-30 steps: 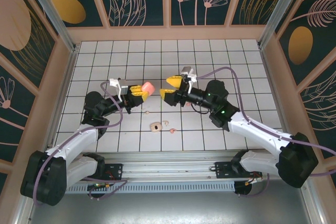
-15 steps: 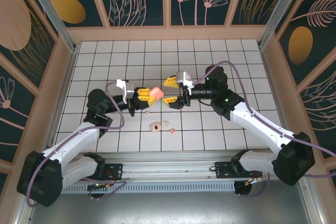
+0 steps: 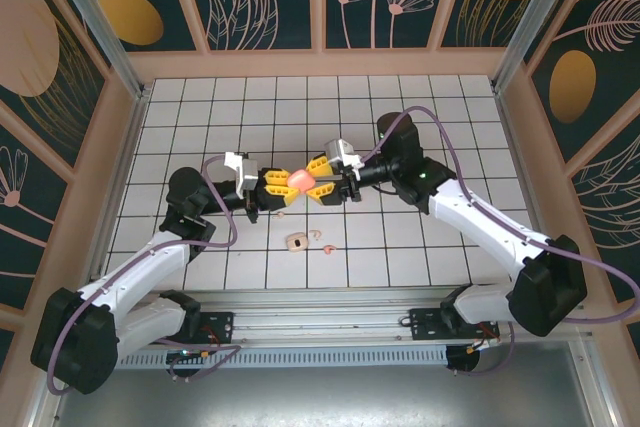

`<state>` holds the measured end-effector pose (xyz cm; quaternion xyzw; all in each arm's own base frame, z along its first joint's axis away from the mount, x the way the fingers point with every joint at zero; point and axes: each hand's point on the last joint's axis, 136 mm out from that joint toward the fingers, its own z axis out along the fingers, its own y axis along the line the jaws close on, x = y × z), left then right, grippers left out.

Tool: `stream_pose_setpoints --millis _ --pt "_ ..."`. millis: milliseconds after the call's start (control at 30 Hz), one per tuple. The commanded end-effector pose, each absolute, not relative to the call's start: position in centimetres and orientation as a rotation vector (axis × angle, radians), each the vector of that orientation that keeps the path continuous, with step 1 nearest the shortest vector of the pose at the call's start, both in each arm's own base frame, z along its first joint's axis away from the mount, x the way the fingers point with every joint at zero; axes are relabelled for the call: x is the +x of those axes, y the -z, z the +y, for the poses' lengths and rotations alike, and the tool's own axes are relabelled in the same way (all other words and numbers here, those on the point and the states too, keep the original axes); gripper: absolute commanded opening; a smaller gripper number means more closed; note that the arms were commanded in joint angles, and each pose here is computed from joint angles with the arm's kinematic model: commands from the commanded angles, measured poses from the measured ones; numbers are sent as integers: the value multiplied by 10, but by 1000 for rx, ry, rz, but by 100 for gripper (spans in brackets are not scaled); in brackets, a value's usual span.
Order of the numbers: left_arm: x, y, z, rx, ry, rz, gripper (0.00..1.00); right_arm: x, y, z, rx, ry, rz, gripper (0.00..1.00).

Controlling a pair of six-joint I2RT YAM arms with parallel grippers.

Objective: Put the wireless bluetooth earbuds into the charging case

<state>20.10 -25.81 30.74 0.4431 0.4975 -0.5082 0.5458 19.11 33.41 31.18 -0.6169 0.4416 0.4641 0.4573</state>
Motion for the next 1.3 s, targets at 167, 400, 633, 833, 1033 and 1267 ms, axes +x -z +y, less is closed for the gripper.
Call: stream_pose_setpoints --millis 167,400,633,833,1033,1267 --pt "206 -315 -259 1052 1157 1166 23 182 -320 334 -1580 -1164 1023 18" --pt "235 -284 -254 1040 956 1339 56 204 -306 312 -1543 -944 1178 18" --pt "244 -247 -255 1136 872 1442 59 218 -279 288 -1594 -650 1322 18" --pt "240 -232 -263 1220 938 1468 59 220 -261 283 -1690 -460 1367 18" --pt "234 -225 -273 1267 969 1472 59 218 -243 297 -1806 -403 1393 19" --pt "231 -222 -279 1287 993 1487 50 215 -237 315 -1876 -442 1359 19"
